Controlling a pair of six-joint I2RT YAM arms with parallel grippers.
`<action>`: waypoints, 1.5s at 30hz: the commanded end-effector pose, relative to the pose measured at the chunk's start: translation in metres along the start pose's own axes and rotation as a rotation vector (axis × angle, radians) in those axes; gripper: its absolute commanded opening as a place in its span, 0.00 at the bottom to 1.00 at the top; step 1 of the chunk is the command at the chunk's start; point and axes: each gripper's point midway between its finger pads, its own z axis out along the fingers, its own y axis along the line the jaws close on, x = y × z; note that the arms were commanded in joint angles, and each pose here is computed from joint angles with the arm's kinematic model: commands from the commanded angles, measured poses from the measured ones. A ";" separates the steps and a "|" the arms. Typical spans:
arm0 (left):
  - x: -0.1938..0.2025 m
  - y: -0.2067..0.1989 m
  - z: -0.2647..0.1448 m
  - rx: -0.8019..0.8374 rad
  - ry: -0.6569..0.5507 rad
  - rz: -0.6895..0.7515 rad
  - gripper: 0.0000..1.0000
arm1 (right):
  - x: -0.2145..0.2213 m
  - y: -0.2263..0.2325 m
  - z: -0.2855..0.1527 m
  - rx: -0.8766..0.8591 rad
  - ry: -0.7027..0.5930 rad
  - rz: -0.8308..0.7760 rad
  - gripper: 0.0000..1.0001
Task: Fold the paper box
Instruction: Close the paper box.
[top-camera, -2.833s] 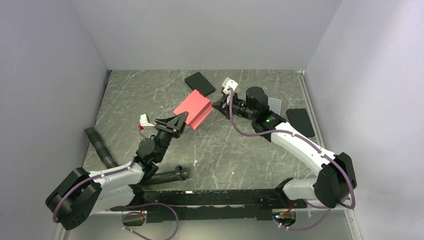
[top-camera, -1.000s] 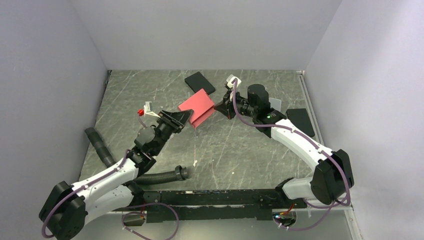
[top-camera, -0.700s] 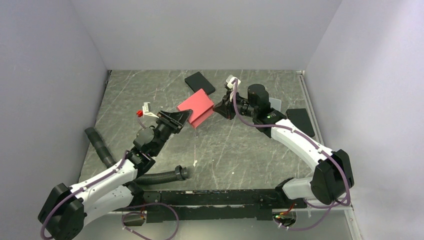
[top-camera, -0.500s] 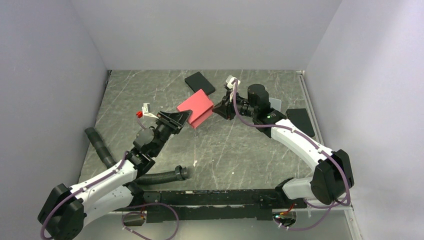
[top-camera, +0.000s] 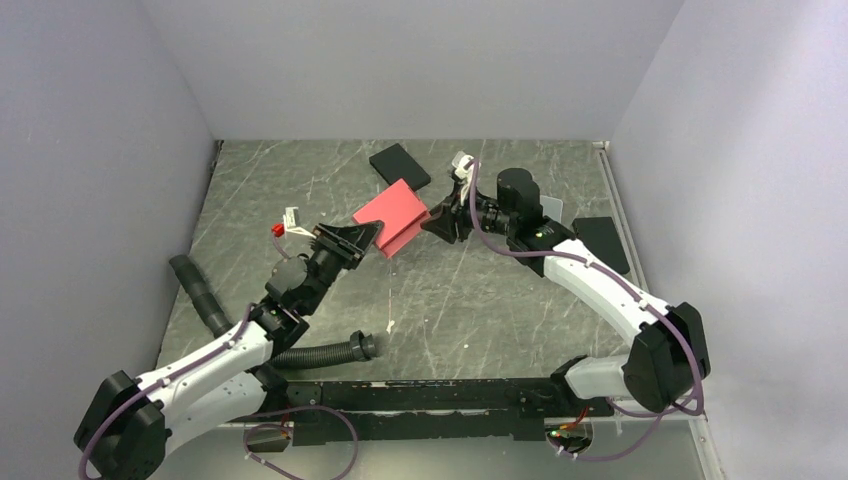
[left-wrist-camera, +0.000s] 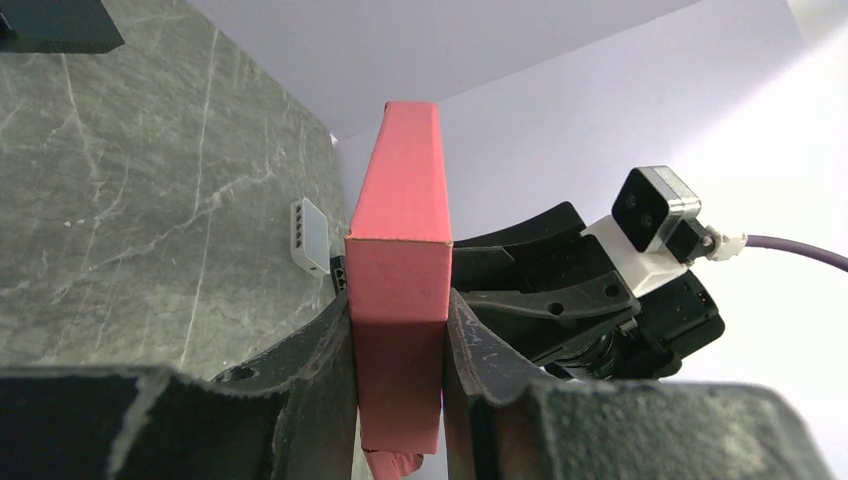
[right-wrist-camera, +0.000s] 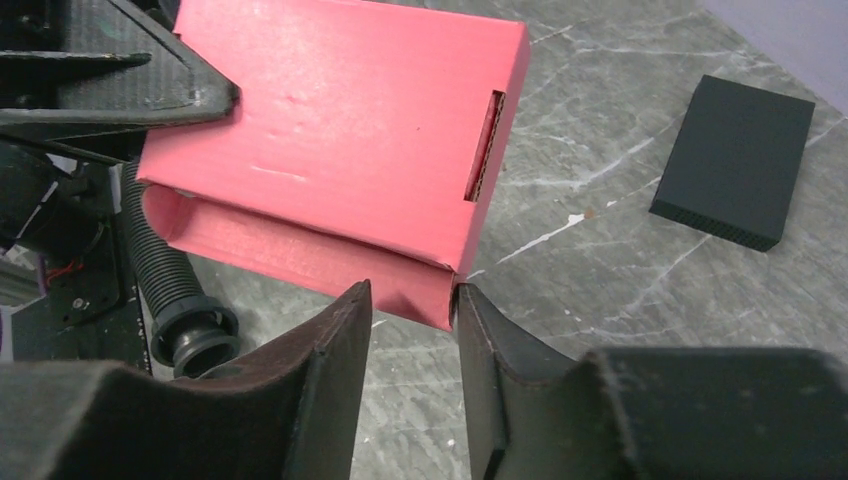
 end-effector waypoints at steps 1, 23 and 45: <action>0.001 -0.006 -0.005 0.020 0.006 -0.020 0.00 | -0.053 0.021 -0.016 -0.068 -0.113 -0.079 0.42; -0.002 -0.003 -0.008 -0.001 -0.014 -0.108 0.00 | -0.014 0.060 -0.062 -0.403 -0.011 -0.537 0.43; 0.004 -0.005 -0.005 0.004 0.016 -0.191 0.00 | 0.012 0.033 0.020 -0.079 0.078 -0.529 0.04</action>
